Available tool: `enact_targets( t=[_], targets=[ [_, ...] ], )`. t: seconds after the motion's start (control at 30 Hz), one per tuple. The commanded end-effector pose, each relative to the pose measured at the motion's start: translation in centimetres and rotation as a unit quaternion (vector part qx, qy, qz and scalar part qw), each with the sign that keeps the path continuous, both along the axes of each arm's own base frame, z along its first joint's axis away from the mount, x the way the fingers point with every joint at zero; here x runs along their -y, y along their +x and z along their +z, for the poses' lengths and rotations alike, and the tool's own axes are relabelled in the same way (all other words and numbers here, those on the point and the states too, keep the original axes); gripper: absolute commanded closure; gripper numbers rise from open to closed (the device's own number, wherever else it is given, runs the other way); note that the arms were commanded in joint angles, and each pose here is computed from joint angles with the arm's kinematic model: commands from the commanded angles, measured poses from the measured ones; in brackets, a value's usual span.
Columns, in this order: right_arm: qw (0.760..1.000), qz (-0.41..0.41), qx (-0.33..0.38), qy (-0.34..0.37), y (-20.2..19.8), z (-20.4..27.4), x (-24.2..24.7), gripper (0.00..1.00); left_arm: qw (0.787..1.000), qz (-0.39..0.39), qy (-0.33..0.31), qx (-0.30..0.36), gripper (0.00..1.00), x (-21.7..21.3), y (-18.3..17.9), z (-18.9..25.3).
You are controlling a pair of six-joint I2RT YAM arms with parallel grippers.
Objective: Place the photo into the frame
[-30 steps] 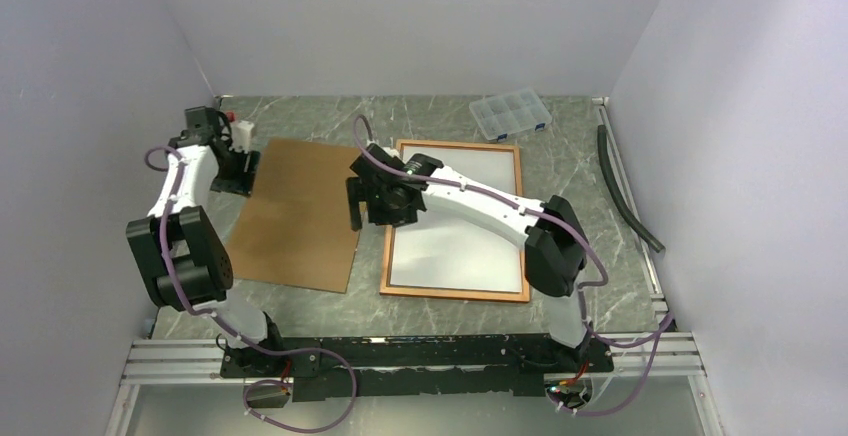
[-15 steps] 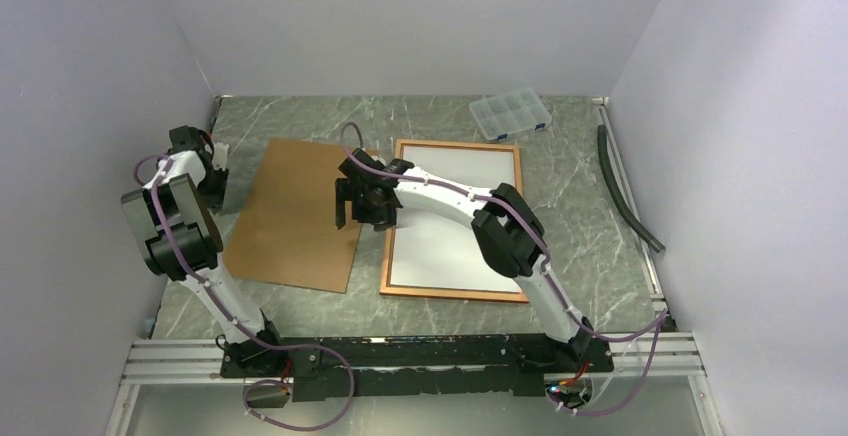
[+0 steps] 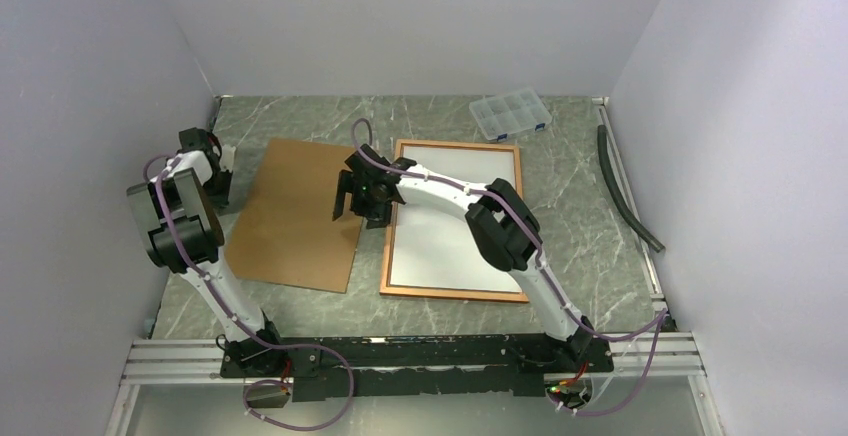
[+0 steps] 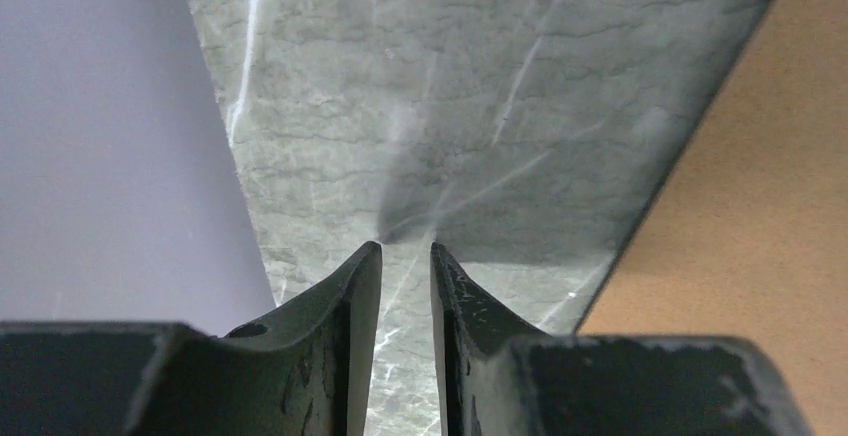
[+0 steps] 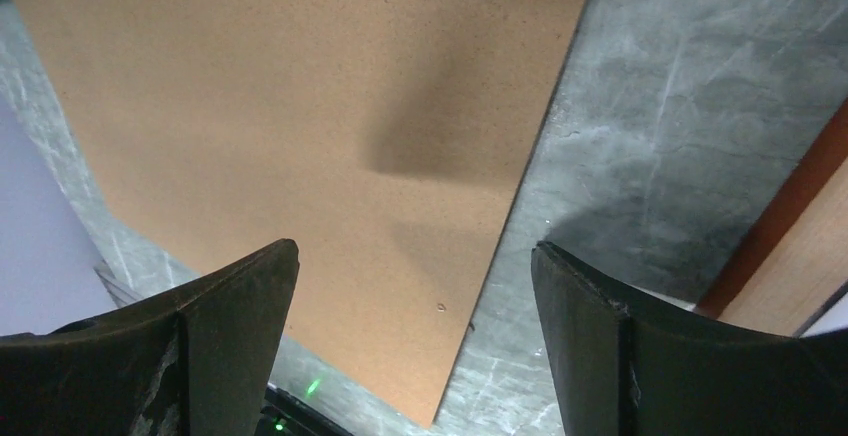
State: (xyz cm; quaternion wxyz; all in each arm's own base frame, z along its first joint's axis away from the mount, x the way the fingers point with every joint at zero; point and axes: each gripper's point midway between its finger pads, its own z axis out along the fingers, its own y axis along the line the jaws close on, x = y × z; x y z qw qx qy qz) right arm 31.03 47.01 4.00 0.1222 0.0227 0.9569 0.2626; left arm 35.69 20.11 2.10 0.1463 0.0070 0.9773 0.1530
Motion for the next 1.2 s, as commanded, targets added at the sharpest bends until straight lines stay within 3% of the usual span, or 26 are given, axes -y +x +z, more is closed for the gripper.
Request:
enact_targets(
  t=[0.0,0.27,0.47,0.8,1.17],
  targets=[
    [1.000,-0.022,-0.018,0.011,0.2,-1.4,-0.7,0.10,0.995,-0.019,-0.086,-0.036,0.69,4.6,-1.4,-2.9],
    [0.997,-0.041,-0.043,0.056,0.0,-2.1,-2.0,0.10,0.986,-0.046,-0.142,-0.069,0.73,8.2,-2.8,-3.8],
    [0.984,-0.043,-0.024,0.172,1.2,3.1,-3.8,0.12,0.976,-0.052,-0.189,-0.093,0.78,10.0,-3.9,-5.1],
    [0.920,0.002,0.028,0.392,1.2,15.6,-6.2,0.16,0.965,-0.068,-0.230,-0.102,0.84,11.8,-4.3,-5.3],
    [0.841,0.104,0.088,0.524,-2.9,23.4,-6.1,0.20,0.961,-0.083,-0.241,-0.108,0.88,12.5,-4.8,-5.3]
  ],
)
